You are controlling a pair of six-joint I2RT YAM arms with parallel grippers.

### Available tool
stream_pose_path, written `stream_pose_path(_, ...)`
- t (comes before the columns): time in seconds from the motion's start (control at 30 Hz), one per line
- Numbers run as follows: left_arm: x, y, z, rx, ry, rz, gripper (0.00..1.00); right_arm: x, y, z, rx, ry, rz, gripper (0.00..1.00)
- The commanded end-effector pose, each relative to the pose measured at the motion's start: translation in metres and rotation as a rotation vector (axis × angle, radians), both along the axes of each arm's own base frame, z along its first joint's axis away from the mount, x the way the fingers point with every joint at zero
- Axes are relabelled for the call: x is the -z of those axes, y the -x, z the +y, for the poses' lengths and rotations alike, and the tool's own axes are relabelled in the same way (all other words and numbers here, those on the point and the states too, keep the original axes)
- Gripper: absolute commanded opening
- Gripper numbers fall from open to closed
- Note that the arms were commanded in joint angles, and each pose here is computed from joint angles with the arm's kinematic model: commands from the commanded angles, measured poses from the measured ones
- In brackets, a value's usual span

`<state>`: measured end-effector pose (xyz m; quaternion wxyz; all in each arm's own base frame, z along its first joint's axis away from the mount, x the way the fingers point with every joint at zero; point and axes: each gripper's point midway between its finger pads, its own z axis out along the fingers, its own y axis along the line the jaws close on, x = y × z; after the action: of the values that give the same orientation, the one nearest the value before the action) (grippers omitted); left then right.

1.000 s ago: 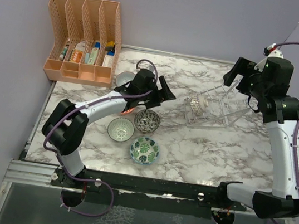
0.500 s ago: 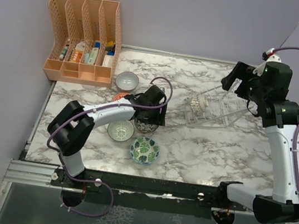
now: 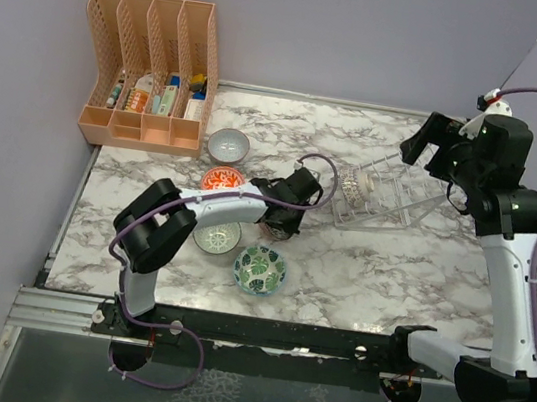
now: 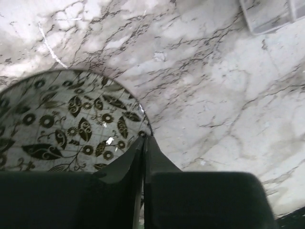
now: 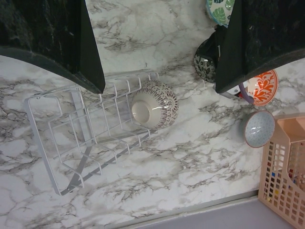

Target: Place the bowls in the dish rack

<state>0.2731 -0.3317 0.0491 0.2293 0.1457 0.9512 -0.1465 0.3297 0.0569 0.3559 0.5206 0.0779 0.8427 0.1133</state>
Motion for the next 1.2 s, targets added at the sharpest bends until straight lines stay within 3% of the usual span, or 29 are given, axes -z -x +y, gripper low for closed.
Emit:
stream_pose_path(0.0,0.01,0.001,0.03,-0.01,-0.128,-0.002,0.0,-0.015,0.006,-0.011,0.041,0.014,-0.049,1.0)
stream_pose_path(0.17,-0.005,-0.002,0.034,-0.001,-0.14,-0.041,0.0,-0.016,0.007,-0.012,0.048,0.021,-0.053,1.0)
stream_pose_path(0.27,-0.012,-0.005,0.038,0.004,-0.168,-0.06,0.18,-0.014,0.007,-0.012,0.047,0.021,-0.049,1.0)
stream_pose_path(0.47,-0.035,-0.012,0.039,0.008,-0.165,-0.112,0.43,-0.012,0.005,-0.01,0.038,0.016,-0.044,1.0)
stream_pose_path(0.67,-0.063,-0.028,0.037,0.003,-0.166,-0.194,0.58,-0.009,0.003,-0.008,0.029,0.012,-0.038,1.0)
stream_pose_path(1.0,-0.061,-0.049,0.032,0.024,-0.162,-0.212,0.62,-0.011,0.005,-0.011,0.038,0.024,-0.045,1.0)
stream_pose_path(1.17,-0.085,-0.052,0.022,0.058,-0.101,-0.248,0.64,-0.013,0.008,-0.013,0.045,0.034,-0.049,1.0)
